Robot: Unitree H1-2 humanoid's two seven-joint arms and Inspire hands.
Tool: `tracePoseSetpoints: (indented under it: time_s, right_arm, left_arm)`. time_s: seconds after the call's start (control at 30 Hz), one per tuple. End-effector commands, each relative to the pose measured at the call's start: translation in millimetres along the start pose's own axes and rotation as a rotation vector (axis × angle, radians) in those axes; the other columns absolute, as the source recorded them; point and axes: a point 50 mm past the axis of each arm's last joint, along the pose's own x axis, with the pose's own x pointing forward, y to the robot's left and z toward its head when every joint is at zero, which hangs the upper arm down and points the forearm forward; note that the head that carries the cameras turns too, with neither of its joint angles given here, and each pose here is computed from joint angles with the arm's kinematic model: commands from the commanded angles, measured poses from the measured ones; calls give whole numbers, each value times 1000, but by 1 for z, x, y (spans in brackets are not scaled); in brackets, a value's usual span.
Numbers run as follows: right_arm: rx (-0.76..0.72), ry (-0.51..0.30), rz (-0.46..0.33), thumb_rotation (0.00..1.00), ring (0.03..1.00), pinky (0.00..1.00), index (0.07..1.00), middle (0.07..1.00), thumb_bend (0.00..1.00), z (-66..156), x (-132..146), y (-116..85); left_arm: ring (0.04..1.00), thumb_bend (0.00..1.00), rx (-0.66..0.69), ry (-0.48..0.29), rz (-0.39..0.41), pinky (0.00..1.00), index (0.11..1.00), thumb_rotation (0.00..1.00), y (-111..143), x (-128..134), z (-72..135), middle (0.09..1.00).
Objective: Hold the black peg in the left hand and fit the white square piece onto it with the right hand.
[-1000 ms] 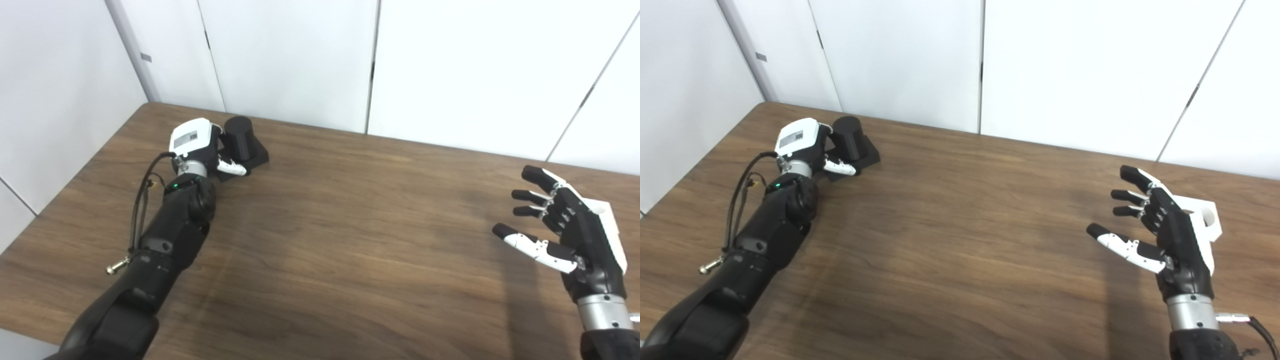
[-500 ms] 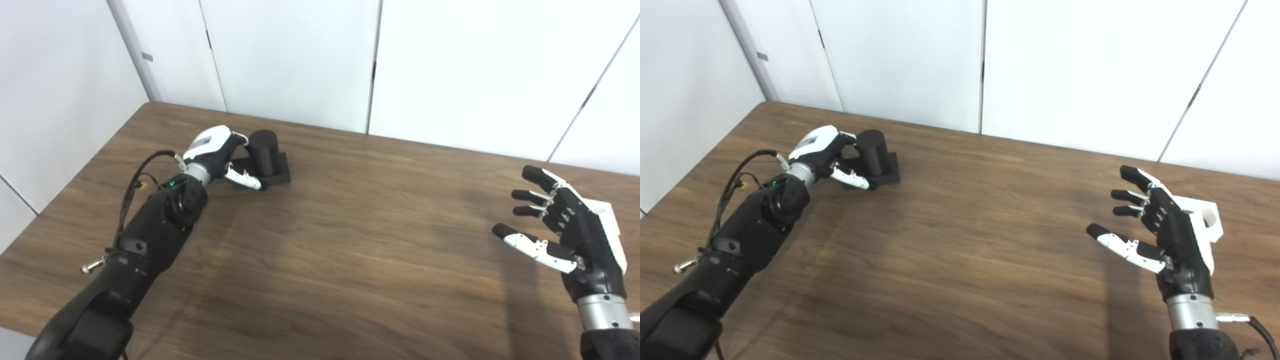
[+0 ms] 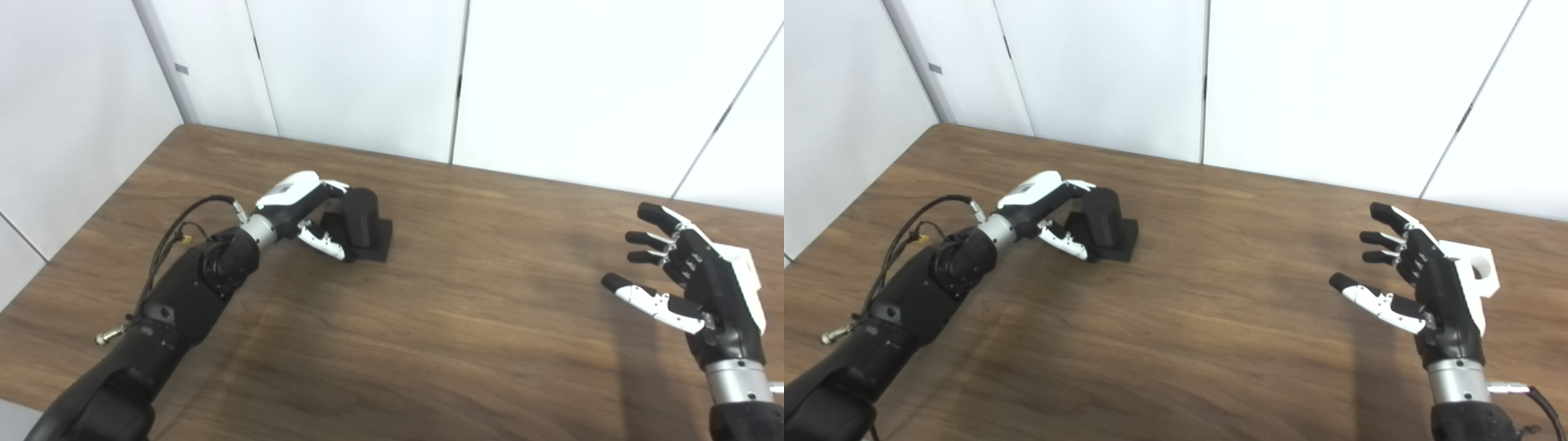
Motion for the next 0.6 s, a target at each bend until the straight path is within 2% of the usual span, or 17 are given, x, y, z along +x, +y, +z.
tracePoseSetpoints:
  time_s: [0.0,0.23,0.57]
  right_arm:
    - [-1,-88,-12,30,740,636,799,846,583,20,7,-2]
    - [-15,-90,-17,78,734,628,798,844,603,19,7,-3]
    - [-20,-94,-25,74,729,628,795,833,600,20,7,-4]
  left_arm:
    - [911,525,12,-74,49,830,487,62,17,6,15,859]
    - [909,525,10,-126,31,816,486,61,4,5,27,855]
    - [916,525,48,-280,-66,778,487,66,-28,11,66,859]
